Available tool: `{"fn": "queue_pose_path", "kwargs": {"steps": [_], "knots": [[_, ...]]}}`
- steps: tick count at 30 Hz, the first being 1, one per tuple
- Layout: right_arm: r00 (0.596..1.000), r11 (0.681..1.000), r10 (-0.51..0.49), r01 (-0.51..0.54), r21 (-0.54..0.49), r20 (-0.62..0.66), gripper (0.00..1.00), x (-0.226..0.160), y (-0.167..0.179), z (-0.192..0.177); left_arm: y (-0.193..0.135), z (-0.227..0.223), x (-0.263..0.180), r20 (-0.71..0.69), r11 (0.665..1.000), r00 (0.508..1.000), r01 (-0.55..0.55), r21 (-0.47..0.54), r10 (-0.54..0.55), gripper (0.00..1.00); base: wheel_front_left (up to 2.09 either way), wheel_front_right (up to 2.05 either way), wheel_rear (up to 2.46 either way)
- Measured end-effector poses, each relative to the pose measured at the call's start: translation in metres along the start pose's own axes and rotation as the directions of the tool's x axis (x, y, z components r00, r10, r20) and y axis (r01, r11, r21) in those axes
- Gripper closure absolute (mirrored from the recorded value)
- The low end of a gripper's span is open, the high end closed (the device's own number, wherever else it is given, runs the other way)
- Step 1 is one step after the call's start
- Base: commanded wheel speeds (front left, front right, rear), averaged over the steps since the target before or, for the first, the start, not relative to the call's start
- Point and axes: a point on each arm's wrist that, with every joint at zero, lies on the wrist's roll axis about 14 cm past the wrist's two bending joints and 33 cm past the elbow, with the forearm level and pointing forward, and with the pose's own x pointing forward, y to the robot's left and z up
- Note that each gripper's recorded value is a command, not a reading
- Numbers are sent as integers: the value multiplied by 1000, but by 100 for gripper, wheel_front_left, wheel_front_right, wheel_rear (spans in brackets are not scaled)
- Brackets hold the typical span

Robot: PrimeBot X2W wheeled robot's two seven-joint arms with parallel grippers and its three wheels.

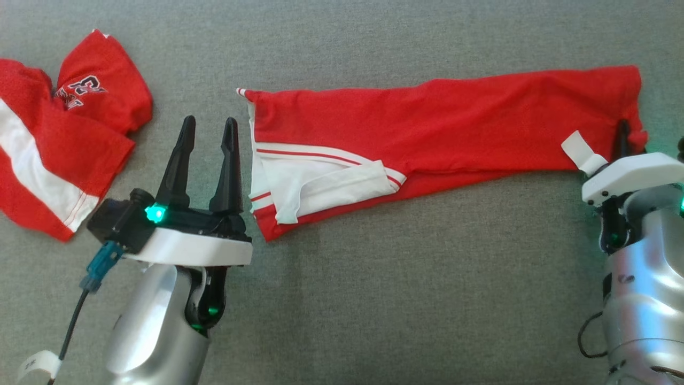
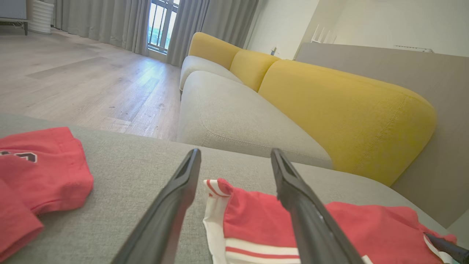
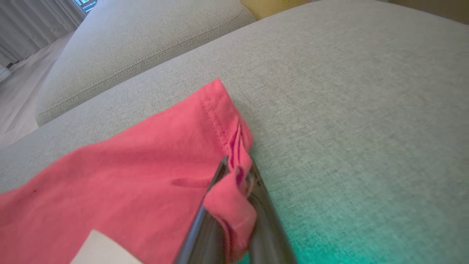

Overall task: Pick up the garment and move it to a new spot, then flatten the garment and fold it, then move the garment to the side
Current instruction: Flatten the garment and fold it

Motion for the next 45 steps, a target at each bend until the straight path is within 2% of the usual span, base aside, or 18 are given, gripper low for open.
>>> {"fn": "queue_pose_path", "kwargs": {"steps": [6,15,20,27,31,34,39,45], "knots": [[999,999,-32,32,3,26,100,-6,-14,11,-4,8,-1,18,1000,1000,8,5,-8,0,0,0,0],[970,981,-188,192,-7,152,100,-23,-80,58,-6,14,-10,31,1000,1000,1,8,-1,0,0,0,0],[961,980,-193,200,-15,199,100,-32,-79,73,-9,19,-16,39,1000,999,1,9,-1,0,0,0,0],[957,995,-94,102,-17,275,100,-44,-38,99,-18,29,-29,62,1000,998,6,11,-7,0,0,0,0],[946,999,18,-2,-51,324,100,-53,0,119,-20,34,-41,78,1000,997,-1,10,1,0,0,0,0],[938,991,137,-129,-47,318,100,-61,39,118,-23,39,-49,90,1000,996,-3,10,2,0,0,0,0],[907,942,332,-332,-45,259,100,-78,102,94,-24,48,-60,114,1000,993,-13,15,12,0,0,0,0],[821,833,553,-550,-69,142,100,-108,179,51,-13,54,-77,134,998,989,-59,16,56,0,0,0,0]]}}
